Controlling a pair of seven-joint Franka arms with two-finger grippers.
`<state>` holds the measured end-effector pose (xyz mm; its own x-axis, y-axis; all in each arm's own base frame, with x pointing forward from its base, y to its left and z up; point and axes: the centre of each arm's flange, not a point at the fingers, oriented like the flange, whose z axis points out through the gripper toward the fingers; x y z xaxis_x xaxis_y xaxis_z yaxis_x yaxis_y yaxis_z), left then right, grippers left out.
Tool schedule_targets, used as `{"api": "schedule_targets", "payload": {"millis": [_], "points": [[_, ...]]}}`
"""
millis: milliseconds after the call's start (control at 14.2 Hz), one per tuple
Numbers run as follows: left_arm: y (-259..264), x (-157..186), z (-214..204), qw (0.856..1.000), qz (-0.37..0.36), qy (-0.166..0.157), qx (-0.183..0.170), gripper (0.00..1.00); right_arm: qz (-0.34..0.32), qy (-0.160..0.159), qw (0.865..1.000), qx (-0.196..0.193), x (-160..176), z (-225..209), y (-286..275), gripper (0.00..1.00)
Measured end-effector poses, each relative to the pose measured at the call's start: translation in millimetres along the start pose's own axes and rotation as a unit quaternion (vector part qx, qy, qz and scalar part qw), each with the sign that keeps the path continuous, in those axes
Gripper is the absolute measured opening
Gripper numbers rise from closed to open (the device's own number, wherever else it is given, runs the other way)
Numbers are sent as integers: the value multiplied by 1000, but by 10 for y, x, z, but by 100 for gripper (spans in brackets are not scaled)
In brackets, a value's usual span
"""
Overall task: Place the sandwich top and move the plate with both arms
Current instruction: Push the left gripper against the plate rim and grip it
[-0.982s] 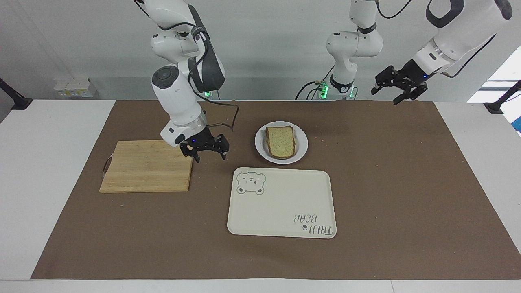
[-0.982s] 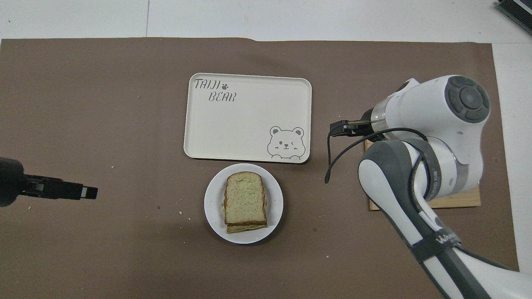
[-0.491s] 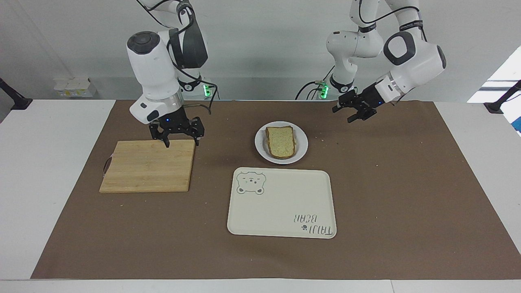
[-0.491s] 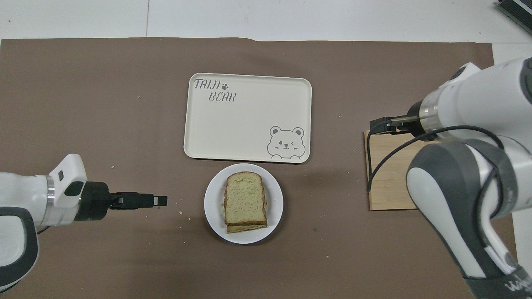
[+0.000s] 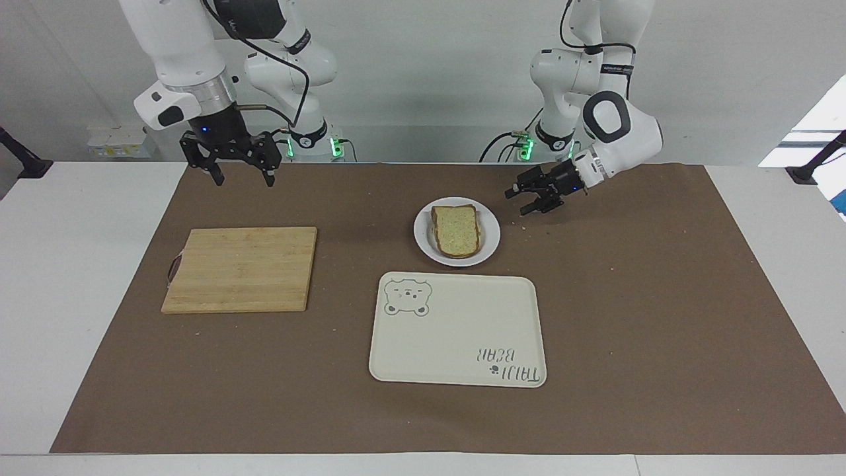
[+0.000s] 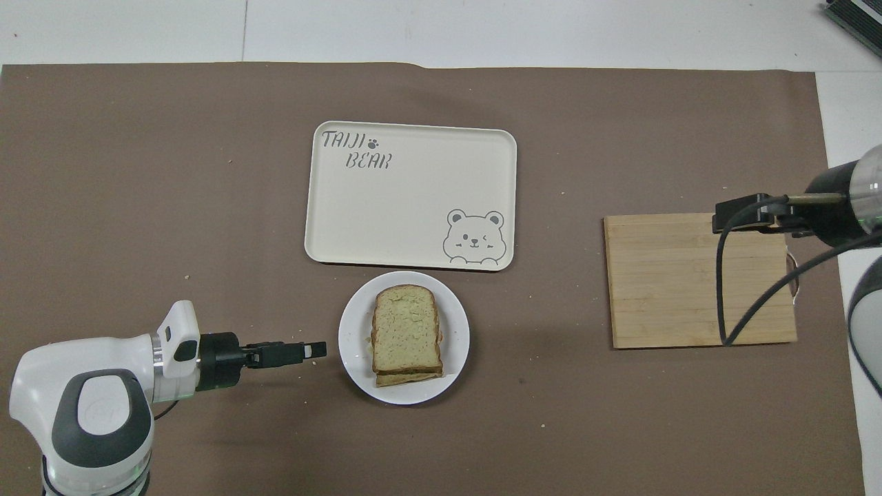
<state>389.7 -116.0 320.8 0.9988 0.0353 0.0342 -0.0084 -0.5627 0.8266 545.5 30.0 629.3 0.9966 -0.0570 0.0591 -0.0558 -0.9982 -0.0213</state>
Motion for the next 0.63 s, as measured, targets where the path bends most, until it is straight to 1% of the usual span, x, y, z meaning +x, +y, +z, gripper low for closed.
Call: {"api": "schedule_targets", "payload": {"millis": [70, 211, 491, 632], "points": [[-60, -19, 79, 1000, -2, 4, -11, 87, -4, 0, 1000, 0, 9, -3, 80, 100], [-150, -49, 198, 999, -7, 15, -29, 76, -5, -3, 1000, -1, 23, 18, 254, 100], [-499, -174, 442, 997, 0, 44, -59, 76, -7, -1, 1000, -2, 27, -6, 283, 100], [-697, -239, 594, 997, 2, 46, -68, 76, -11, 4, 1000, -5, 18, -79, 292, 100]]}}
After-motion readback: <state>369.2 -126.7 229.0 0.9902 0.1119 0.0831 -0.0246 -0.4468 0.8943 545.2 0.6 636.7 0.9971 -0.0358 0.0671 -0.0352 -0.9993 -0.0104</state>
